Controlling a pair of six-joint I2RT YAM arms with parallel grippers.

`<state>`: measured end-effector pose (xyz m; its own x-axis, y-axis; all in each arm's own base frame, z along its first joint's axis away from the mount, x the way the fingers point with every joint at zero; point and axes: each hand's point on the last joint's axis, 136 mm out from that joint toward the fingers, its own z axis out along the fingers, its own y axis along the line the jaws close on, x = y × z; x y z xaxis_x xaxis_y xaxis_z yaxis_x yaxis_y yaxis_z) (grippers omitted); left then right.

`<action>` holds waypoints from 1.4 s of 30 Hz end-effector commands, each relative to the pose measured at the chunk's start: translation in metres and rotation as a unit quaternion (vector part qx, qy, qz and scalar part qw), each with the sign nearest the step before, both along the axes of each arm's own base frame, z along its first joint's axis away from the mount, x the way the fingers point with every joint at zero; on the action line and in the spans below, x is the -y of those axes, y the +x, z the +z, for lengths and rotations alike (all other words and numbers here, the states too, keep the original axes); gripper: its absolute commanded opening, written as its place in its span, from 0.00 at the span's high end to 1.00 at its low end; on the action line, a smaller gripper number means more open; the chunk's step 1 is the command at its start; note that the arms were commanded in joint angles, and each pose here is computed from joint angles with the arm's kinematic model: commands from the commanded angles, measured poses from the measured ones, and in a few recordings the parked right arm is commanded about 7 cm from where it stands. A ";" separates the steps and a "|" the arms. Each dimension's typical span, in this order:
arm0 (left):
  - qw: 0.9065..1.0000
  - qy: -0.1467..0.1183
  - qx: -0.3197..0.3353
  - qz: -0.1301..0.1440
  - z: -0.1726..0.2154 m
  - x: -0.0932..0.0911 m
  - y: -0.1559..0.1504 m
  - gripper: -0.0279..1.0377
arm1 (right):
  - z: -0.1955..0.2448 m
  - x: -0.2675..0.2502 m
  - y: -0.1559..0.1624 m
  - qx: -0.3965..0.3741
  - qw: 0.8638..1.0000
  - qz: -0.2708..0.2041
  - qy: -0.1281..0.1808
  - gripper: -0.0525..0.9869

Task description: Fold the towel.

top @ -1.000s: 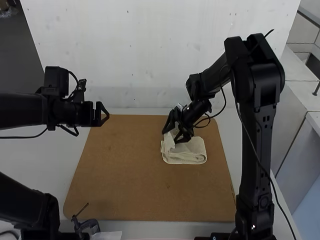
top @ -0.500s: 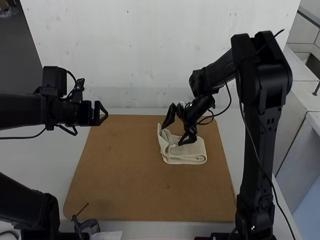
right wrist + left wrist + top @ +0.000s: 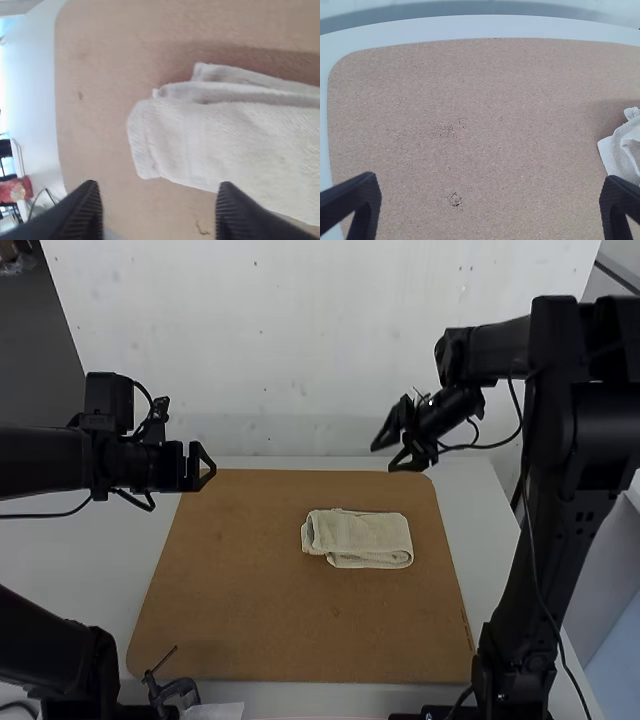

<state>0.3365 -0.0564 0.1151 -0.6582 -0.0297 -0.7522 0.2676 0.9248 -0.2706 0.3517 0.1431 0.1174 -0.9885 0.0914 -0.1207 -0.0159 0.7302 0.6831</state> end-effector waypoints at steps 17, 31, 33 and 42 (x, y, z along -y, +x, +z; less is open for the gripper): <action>1.000 -0.011 0.014 0.004 0.009 -0.002 -0.002 0.05 | -0.081 -0.108 -0.035 -0.038 0.995 0.089 -0.012 0.93; 1.000 -0.018 0.011 0.011 0.006 -0.009 -0.005 0.05 | -0.125 -0.129 -0.039 -0.066 0.993 0.098 -0.022 0.93; 1.000 -0.019 0.010 0.013 0.005 -0.011 -0.006 0.05 | -0.130 -0.134 -0.042 -0.067 0.992 0.104 -0.024 0.93; 1.000 -0.023 0.011 0.013 0.005 -0.013 -0.006 0.05 | -0.133 -0.128 -0.043 -0.074 0.992 0.097 -0.028 0.93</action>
<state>0.3306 -0.0431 0.1118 -0.6624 -0.0767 -0.7452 0.2333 0.9242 -0.3025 0.2982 0.2736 -0.0244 -0.9905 -0.1272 0.0519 -0.0637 0.7600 0.6468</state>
